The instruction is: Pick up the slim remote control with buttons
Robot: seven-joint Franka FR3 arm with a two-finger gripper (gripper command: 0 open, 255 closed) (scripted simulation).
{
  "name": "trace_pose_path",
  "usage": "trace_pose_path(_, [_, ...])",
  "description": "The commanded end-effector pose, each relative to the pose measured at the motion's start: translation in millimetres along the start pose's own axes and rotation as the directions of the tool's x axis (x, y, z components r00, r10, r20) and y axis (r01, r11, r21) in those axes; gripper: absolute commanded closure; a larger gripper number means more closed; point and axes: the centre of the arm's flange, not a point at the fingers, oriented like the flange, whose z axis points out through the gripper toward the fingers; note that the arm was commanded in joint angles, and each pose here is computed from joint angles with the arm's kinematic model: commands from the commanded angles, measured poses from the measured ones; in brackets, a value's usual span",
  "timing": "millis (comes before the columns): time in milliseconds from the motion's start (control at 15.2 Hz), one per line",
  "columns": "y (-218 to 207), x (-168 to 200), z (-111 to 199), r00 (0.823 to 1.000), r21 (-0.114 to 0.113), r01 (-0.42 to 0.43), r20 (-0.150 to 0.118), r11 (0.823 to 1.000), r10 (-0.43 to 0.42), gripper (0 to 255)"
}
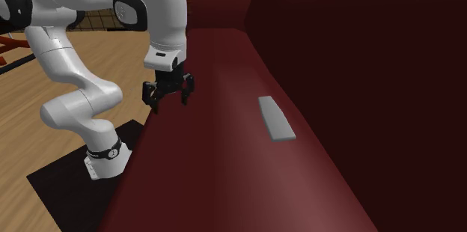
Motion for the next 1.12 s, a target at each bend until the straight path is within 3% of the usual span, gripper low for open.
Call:
trace_pose_path(0, [-22,8,-4,0.999,0.018,-0.054,-0.008,0.998,0.054,0])
trace_pose_path(264, [-61,34,-12,0.988,0.053,-0.152,-0.022,0.987,0.154,0])
trace_pose_path(528, [-97,63,-22,0.967,0.088,-0.249,-0.032,0.964,0.253,0])
trace_pose_path(1056, [-157,131,-46,0.896,0.161,-0.431,-0.043,0.888,0.442,0])
